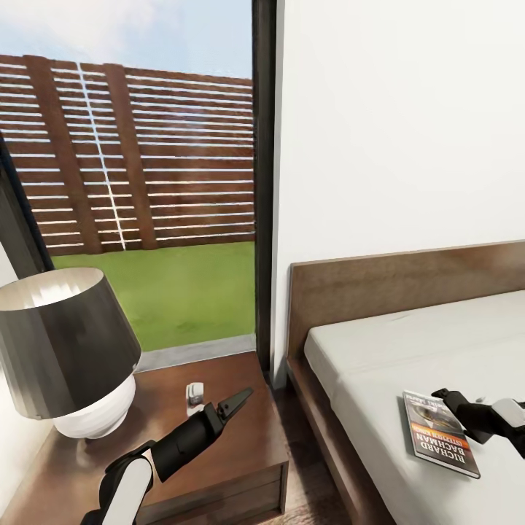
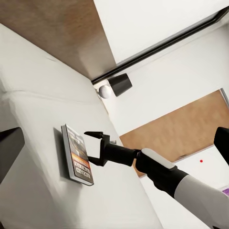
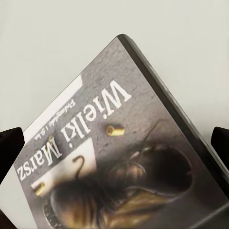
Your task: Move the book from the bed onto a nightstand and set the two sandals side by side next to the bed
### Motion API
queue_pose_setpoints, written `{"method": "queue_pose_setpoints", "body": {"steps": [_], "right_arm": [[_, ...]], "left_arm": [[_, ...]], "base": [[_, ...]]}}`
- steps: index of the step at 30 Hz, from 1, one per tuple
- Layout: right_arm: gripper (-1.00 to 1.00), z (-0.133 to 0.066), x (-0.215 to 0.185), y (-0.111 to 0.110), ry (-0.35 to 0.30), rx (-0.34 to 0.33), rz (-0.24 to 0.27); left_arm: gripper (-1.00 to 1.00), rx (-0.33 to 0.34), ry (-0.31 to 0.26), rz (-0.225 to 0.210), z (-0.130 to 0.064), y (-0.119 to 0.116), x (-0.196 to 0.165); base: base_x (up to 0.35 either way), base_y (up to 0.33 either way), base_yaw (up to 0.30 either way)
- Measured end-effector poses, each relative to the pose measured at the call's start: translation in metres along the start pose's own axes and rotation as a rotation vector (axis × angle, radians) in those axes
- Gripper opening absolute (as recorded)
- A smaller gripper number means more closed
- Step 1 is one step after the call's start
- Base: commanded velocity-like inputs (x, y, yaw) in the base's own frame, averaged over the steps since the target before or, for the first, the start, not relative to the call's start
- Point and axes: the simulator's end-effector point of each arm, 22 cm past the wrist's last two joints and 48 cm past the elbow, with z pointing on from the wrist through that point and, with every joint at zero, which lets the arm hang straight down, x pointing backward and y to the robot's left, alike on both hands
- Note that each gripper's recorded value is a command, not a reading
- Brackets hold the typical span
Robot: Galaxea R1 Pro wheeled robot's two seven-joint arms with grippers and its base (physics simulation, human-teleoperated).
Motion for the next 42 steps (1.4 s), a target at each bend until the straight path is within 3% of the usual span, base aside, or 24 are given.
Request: {"method": "queue_pose_setpoints", "body": {"steps": [34,42], "right_arm": [[1.0,0.003,0.008,0.011,0.006,-0.016,-0.008],[1.0,0.006,0.016,0.023,0.014,-0.036,-0.01]], "left_arm": [[1.0,0.002,-0.001,0.001,0.0,0.0,0.0],[1.0,0.002,-0.001,0.0,0.0,0.0,0.0]], "base": [[0.0,0.0,0.0],[0.0,0.0,0.0]]}}
